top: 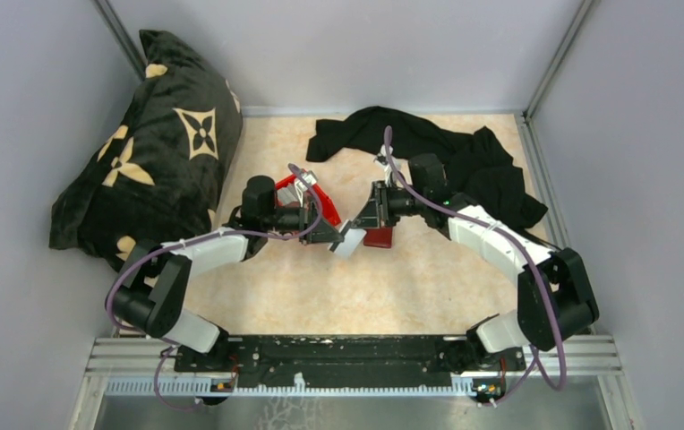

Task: Put the credit cards into the card holder
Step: Pick up the credit card from the storage box, then open the card holder at the center of the board.

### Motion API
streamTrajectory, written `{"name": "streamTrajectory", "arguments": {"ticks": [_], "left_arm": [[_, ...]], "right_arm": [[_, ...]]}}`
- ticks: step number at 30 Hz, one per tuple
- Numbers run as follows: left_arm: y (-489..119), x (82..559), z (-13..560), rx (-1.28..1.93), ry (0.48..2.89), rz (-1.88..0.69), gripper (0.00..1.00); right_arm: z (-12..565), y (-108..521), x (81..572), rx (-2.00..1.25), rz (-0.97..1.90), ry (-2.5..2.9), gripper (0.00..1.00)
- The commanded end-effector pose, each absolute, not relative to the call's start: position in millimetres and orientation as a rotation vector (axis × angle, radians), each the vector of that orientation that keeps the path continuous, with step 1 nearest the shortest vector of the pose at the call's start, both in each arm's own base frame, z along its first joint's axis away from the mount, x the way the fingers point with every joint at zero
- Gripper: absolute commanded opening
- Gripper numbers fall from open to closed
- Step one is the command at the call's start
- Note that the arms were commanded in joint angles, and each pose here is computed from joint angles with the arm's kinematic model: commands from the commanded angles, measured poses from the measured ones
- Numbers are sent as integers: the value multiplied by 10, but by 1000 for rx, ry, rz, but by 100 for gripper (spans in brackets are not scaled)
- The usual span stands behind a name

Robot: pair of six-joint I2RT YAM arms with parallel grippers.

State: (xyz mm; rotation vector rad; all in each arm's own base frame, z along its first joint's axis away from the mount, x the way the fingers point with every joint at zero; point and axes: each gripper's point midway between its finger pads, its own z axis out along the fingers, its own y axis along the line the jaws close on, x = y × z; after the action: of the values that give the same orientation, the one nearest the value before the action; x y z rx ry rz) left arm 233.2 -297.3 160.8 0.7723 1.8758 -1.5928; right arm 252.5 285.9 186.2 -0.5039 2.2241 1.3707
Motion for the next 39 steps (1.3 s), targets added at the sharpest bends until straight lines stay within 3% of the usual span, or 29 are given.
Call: {"name": "streamTrajectory", "arguments": {"ticks": [1,5,10,22,39], "left_arm": [[-2951,2493,1543,706,1909,-1498,0],[-2882,2738,1418,530,1981,-1344,0],[-2930,2917,1381,402,2012,-1215,0],[-3556,2980,1230,406,2155,-1109,0],[-3585,3335,798,299,2349,-702,0]], "right_arm": [[2127,2828,2725,-502,1353,2096,21],[2060,2677,2837,-441,1239,2104,37],[1919,2442,2990,-356,1014,2117,43],[1705,1676,3436,28,470,2092,39],[1417,1724,3506,54,440,2187,35]]}}
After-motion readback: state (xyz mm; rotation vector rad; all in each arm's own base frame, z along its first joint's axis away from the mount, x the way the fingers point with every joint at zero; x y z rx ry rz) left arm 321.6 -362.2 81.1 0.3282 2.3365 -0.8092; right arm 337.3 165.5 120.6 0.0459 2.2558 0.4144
